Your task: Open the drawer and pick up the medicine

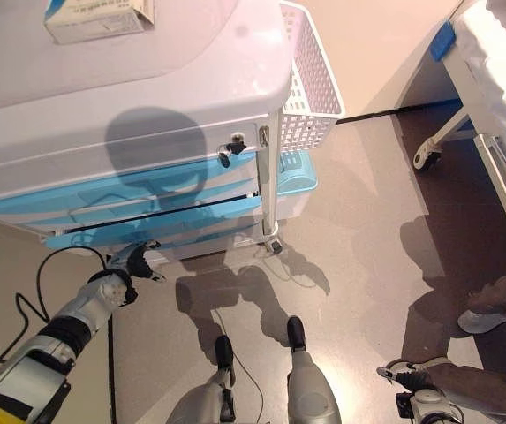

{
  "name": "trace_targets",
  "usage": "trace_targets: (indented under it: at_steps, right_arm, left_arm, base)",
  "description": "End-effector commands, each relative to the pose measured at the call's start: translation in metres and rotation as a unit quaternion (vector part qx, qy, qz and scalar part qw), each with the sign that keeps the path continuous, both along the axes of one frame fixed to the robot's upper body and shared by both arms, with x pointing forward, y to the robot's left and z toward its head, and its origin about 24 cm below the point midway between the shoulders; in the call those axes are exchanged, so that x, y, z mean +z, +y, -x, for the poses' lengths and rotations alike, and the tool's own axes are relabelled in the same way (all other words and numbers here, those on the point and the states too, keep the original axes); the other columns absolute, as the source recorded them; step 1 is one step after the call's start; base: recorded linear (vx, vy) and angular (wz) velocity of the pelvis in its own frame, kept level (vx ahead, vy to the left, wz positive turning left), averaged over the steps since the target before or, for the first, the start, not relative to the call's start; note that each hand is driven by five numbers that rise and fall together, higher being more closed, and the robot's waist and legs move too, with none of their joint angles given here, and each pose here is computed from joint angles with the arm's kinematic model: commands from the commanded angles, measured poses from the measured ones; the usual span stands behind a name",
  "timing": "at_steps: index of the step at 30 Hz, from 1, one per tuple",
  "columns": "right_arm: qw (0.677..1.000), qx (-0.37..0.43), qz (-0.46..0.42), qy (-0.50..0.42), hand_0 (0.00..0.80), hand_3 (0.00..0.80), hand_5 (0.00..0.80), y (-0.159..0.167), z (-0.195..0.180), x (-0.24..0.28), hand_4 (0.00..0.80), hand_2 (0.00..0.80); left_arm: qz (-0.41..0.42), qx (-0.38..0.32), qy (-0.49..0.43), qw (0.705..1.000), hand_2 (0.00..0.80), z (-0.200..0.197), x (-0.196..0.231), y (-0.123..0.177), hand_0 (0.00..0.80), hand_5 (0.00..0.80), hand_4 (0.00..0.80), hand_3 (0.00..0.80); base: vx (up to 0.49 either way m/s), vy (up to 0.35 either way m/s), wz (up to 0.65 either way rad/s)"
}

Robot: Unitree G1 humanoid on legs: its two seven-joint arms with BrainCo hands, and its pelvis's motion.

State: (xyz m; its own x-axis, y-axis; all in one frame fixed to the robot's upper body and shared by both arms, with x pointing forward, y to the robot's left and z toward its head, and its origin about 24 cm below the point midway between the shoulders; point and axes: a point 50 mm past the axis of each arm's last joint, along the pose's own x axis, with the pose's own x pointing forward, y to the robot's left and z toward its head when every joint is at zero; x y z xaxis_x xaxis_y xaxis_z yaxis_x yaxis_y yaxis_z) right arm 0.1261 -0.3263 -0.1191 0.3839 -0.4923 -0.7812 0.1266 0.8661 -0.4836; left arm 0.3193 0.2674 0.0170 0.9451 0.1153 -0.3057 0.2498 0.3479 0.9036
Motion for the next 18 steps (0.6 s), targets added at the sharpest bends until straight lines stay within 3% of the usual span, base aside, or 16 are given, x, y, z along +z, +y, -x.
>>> trace_targets:
  at_steps: [1, 18]
  right_arm:
    - [1.000, 0.016, 0.002, 0.006, 0.000, 0.000, 0.000, 0.005, 0.001, -0.002, 0.000, 0.000]
    - [1.000, 0.028, 0.001, -0.007, 0.000, 0.000, 0.000, 0.015, -0.006, -0.004, 0.000, 0.000]
  left_arm:
    - [0.018, 0.034, -0.096, 0.995, 0.000, -0.023, 0.046, 0.013, 0.000, 0.000, 0.000, 0.000]
    - [-0.001, 0.094, -0.135, 0.986, 0.000, -0.022, 0.052, 0.029, 0.000, 0.000, 0.000, 0.000]
  base:
    - [0.000, 0.000, 0.00]
    - [0.000, 0.000, 0.00]
